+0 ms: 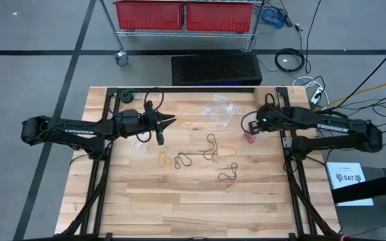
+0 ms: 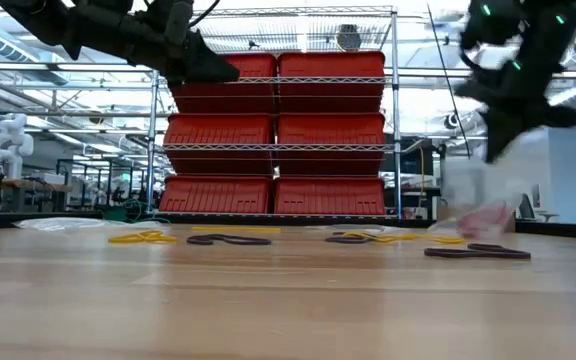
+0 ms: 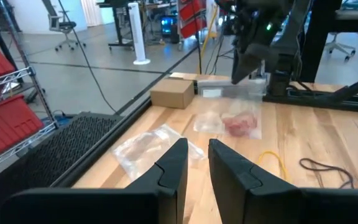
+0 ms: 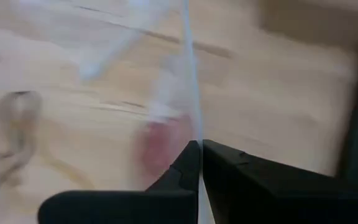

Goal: Sort rubber bands
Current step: Close the zip bag, then open the middle zip bag

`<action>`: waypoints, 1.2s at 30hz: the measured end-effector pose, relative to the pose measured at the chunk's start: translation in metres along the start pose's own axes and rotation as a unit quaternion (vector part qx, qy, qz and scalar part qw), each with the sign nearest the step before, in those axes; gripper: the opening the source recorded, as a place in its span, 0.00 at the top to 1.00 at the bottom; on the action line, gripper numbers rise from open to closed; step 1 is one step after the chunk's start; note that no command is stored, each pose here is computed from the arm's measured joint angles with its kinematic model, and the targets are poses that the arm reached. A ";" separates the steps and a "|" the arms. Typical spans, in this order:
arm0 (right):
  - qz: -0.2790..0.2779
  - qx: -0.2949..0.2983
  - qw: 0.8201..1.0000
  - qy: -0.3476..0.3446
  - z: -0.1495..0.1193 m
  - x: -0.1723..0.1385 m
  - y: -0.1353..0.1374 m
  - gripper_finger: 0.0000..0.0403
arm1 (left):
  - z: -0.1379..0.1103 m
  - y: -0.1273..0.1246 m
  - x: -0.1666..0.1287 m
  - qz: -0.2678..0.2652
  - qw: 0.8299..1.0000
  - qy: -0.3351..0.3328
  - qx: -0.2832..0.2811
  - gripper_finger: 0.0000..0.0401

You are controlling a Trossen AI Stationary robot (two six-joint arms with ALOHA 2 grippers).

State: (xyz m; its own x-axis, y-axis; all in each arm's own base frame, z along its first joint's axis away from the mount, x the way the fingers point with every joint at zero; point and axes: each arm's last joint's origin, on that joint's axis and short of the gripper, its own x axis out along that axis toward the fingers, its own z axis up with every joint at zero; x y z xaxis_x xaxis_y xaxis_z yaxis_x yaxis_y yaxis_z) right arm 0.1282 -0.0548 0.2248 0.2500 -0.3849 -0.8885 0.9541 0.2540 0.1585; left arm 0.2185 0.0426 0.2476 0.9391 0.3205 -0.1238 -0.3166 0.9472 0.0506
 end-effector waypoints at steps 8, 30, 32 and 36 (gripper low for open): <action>-0.096 0.061 0.993 -0.003 -0.019 0.015 -0.036 0.99 | 0.000 0.004 0.000 0.008 1.000 -0.001 -0.001 0.82; 0.122 -0.283 0.942 -0.136 0.020 -0.009 0.024 0.49 | -0.003 0.006 0.001 0.027 0.999 0.017 0.043 0.82; 0.115 -0.345 0.921 -0.139 0.020 -0.001 0.034 0.49 | -0.005 0.006 0.001 0.026 0.998 0.027 0.044 0.82; 0.088 -0.419 0.896 -0.116 0.020 0.023 0.050 0.49 | -0.008 0.006 0.000 0.031 0.997 0.044 0.047 0.82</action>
State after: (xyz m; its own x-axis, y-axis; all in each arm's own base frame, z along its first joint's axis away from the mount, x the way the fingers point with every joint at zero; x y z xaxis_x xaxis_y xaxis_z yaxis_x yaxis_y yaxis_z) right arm 0.1854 -0.0689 0.2205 0.5052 -0.4222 -0.7527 0.4625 0.8688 -0.1769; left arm 0.2157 0.0488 0.2396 0.9014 0.3821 -0.2038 -0.3563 0.9219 0.1524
